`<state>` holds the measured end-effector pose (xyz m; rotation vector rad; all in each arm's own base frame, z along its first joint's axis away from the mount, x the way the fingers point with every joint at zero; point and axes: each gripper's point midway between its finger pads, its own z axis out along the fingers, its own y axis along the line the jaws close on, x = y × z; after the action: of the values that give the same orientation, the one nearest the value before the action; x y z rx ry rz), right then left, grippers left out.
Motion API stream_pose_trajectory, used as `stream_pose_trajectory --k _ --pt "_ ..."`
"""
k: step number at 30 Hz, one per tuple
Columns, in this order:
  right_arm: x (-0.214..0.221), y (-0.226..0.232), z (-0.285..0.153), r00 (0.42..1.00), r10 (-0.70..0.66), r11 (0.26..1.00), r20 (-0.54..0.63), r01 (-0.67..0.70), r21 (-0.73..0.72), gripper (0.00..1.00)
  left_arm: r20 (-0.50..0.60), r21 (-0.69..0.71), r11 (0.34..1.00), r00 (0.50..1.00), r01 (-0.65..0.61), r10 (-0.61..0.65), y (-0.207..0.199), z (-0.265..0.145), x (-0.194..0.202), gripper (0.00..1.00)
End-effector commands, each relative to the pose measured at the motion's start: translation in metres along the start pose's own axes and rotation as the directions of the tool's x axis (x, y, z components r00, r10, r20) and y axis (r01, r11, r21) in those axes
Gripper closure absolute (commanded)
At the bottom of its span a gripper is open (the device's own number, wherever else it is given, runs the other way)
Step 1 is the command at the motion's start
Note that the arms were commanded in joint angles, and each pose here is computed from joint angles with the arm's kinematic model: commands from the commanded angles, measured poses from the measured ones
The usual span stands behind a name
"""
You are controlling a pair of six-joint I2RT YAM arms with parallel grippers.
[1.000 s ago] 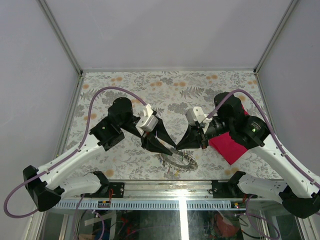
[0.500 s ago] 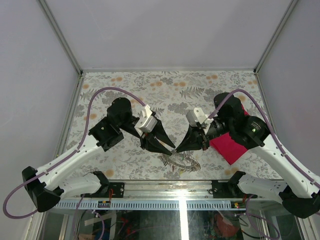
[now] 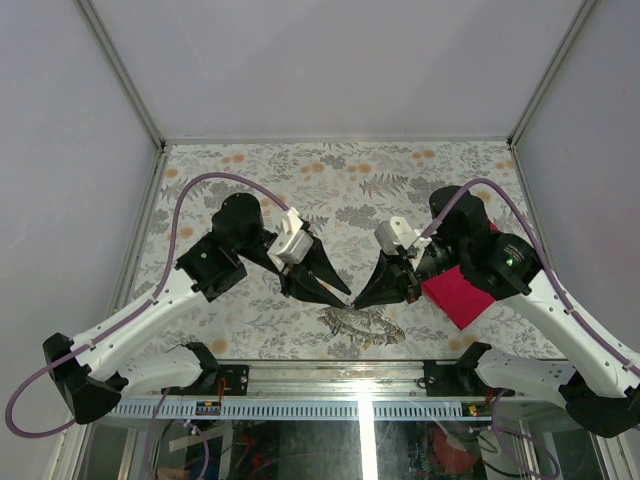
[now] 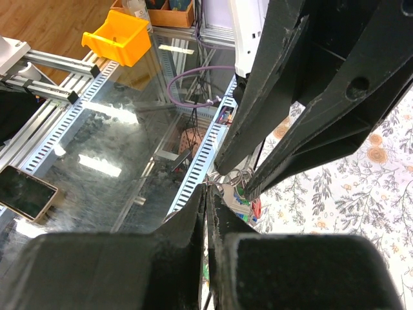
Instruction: Put the keys on the keyring
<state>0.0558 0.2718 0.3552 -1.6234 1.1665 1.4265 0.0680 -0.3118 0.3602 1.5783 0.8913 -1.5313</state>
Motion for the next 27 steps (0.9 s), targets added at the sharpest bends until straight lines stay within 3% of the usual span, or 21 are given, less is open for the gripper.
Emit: stream_pose_trajectory --k 1,23,27 --pt "-0.029 0.012 -0.001 0.992 -0.105 0.993 0.072 0.108 -0.037 1.00 0.017 0.015 0.999 0.999 -0.049 0.049 0.001 0.002 -0.015 0.72" --pt "-0.028 0.000 0.001 0.990 -0.118 0.993 0.071 0.118 0.007 1.00 0.015 0.052 0.998 0.999 -0.031 0.031 -0.005 0.009 -0.011 0.68" --pt "-0.027 -0.001 0.002 0.991 -0.118 0.993 0.067 0.118 0.014 1.00 0.016 0.054 0.998 0.999 -0.033 0.032 -0.006 0.010 -0.012 0.74"
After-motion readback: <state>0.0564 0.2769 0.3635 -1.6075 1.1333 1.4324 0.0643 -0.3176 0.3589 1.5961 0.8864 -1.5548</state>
